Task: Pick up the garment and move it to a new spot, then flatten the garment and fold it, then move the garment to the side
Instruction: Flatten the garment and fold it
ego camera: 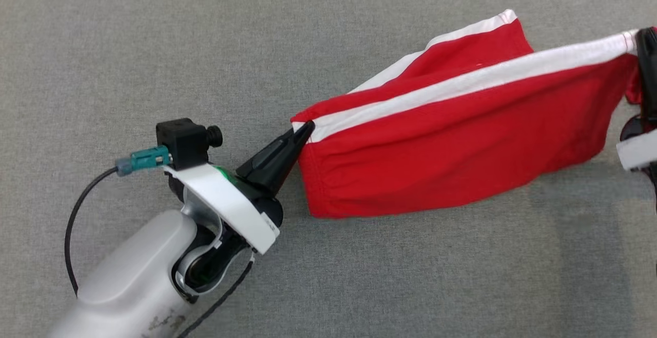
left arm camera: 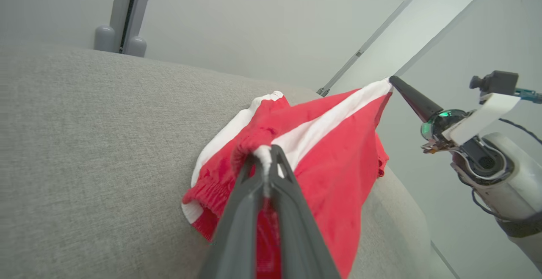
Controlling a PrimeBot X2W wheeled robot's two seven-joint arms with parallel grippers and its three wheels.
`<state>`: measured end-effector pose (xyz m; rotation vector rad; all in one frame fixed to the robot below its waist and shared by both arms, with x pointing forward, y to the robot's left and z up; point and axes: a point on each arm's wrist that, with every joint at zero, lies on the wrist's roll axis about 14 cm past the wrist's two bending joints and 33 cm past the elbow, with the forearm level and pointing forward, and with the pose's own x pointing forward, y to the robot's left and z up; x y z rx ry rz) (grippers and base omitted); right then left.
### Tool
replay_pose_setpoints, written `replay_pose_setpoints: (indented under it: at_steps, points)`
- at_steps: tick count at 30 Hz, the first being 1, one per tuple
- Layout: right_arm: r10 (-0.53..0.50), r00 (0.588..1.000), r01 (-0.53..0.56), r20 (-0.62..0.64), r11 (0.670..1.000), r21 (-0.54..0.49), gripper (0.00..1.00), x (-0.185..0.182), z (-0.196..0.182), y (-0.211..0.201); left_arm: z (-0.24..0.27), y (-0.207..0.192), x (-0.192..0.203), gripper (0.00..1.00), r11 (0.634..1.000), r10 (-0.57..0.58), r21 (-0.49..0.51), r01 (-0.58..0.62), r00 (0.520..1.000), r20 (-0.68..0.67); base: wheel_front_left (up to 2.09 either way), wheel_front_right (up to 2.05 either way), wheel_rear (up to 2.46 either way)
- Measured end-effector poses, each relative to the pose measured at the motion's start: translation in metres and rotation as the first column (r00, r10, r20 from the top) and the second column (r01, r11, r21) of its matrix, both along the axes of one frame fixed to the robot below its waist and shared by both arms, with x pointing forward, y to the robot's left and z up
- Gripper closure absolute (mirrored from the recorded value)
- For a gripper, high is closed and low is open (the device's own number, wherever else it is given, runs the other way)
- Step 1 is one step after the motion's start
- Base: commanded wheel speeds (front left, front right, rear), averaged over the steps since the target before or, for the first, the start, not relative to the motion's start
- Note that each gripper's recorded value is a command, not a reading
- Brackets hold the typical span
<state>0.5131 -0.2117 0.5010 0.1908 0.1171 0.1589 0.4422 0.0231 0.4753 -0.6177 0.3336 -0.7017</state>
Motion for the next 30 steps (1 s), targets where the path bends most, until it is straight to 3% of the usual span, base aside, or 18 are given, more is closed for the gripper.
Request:
replay_pose_setpoints:
  at_steps: [8, 12, 18, 19, 20, 21, 22, 27, 30]
  points:
    - [0.072, 0.993, -0.081, -0.09, 0.991, -0.106, 1.0, 0.056, -0.028, 0.021, -0.026, 0.008, 0.032, 1.0, 0.998, 0.05, -0.024, -0.053, 0.99, -0.13, 0.0, 0.0, 0.0]
    - [0.098, 0.979, -0.124, -0.176, 0.982, -0.143, 1.0, 0.071, -0.051, 0.029, -0.039, 0.014, 0.046, 1.0, 0.997, 0.079, -0.001, -0.08, 0.986, -0.149, 0.0, 0.0, 0.0]
    - [0.103, 0.975, -0.136, -0.199, 0.978, -0.161, 1.0, 0.089, -0.066, 0.035, -0.05, 0.016, 0.053, 1.0, 0.995, 0.1, 0.017, -0.098, 0.982, -0.161, 0.0, 0.0, 0.0]
    - [0.102, 0.974, -0.135, -0.202, 0.979, -0.155, 1.0, 0.09, -0.068, 0.037, -0.051, 0.016, 0.053, 0.94, 0.995, 0.1, 0.017, -0.099, 0.981, -0.165, 0.0, 0.0, 0.0]
    - [0.106, 0.973, -0.139, -0.207, 0.979, -0.149, 0.8, 0.091, -0.071, 0.039, -0.052, 0.017, 0.053, 0.69, 0.995, 0.103, 0.013, -0.103, 0.98, -0.172, 0.0, 0.0, 0.0]
    - [0.108, 0.971, -0.14, -0.213, 0.98, -0.141, 0.51, 0.091, -0.073, 0.041, -0.054, 0.017, 0.052, 0.0, 0.994, 0.105, 0.014, -0.104, 0.979, -0.175, 0.0, 0.0, 0.0]
    - [0.105, 0.972, -0.134, -0.209, 0.982, -0.131, 0.0, 0.091, -0.075, 0.042, -0.056, 0.017, 0.052, 0.0, 0.994, 0.105, 0.02, -0.104, 0.978, -0.178, 0.0, 0.0, 0.0]
    - [0.063, 0.992, -0.073, -0.108, 0.993, -0.098, 0.0, 0.094, -0.06, 0.031, -0.054, 0.026, 0.055, 0.0, 0.988, 0.156, 0.039, -0.152, 0.981, -0.12, 0.0, 0.0, 0.0]
    - [0.051, 0.994, -0.055, -0.095, 0.997, -0.045, 0.0, 0.069, -0.065, 0.032, -0.05, 0.046, 0.051, 0.0, 0.966, 0.245, 0.093, -0.24, 0.969, -0.041, 0.0, 0.0, 0.0]
